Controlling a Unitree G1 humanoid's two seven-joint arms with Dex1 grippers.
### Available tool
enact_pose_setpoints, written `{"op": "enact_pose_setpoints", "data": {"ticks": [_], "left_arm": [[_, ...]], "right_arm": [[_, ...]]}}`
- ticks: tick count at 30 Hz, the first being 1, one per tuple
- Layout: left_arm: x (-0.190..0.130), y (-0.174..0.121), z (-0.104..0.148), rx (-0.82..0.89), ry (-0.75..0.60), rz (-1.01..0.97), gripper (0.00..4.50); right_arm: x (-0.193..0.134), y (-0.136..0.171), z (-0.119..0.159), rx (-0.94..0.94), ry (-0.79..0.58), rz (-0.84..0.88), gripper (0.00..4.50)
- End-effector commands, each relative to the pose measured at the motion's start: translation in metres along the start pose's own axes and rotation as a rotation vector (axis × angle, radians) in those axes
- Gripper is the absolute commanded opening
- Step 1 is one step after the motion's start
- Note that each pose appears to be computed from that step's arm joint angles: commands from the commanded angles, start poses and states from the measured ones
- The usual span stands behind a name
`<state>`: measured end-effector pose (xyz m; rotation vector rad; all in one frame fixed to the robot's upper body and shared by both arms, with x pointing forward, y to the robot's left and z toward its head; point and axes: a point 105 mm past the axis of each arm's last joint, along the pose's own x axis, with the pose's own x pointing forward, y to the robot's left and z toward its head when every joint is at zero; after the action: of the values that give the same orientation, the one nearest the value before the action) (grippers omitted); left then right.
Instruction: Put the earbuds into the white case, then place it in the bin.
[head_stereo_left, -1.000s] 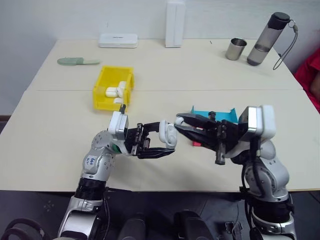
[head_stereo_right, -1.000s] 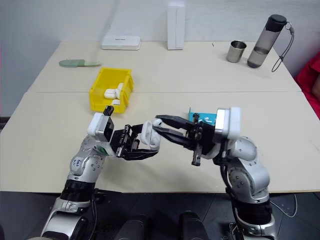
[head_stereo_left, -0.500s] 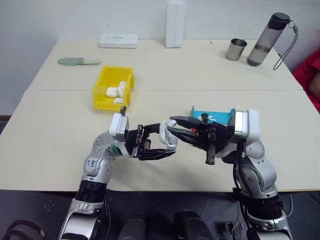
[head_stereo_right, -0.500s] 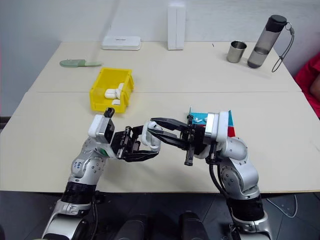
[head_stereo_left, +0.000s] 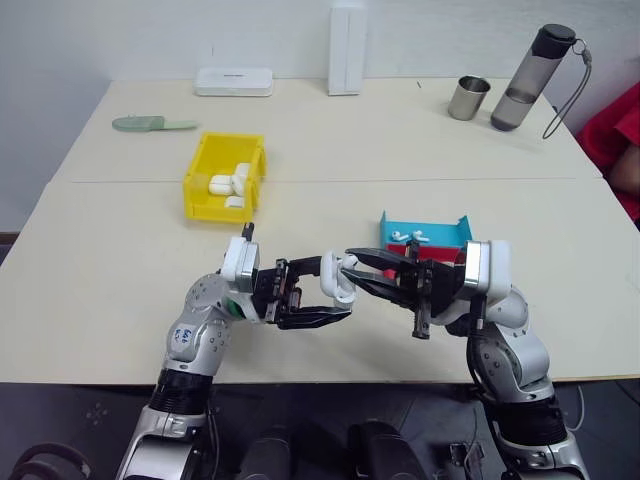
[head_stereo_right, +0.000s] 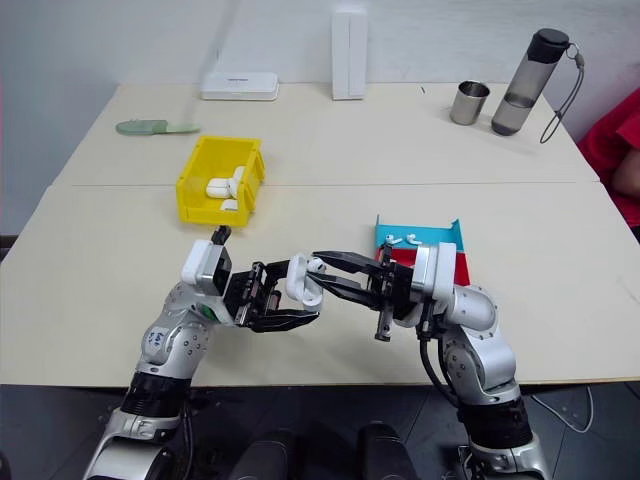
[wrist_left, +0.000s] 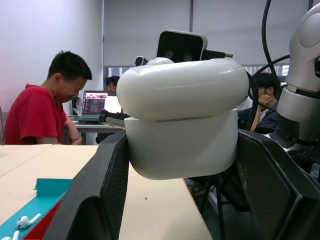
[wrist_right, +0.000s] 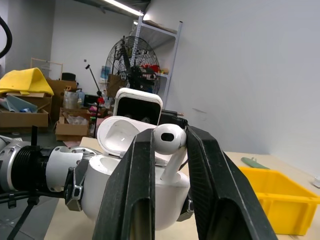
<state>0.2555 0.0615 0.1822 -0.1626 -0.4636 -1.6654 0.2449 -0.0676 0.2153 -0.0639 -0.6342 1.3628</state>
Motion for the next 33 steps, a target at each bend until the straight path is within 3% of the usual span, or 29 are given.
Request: {"op": "enact_pose_setpoints", "data": {"ticks": [1,15,33], "left_arm": [[0.008,-0.004,0.013,0.068,-0.034,-0.051,2.76],[0.013,-0.001,0.015,0.078,-0.03,-0.058,2.76],[0.016,0.006,0.023,0.123,-0.063,-0.037,2.76]], "right_arm": [[-0.003,0.0,-0.012,0.007,0.053,-0.016,0.48],[0.004,0.009,-0.02,0.027,0.115,0.059,0.48],[-0.017,0.007,-0.017,0.109,0.204,0.082,0.48]]}}
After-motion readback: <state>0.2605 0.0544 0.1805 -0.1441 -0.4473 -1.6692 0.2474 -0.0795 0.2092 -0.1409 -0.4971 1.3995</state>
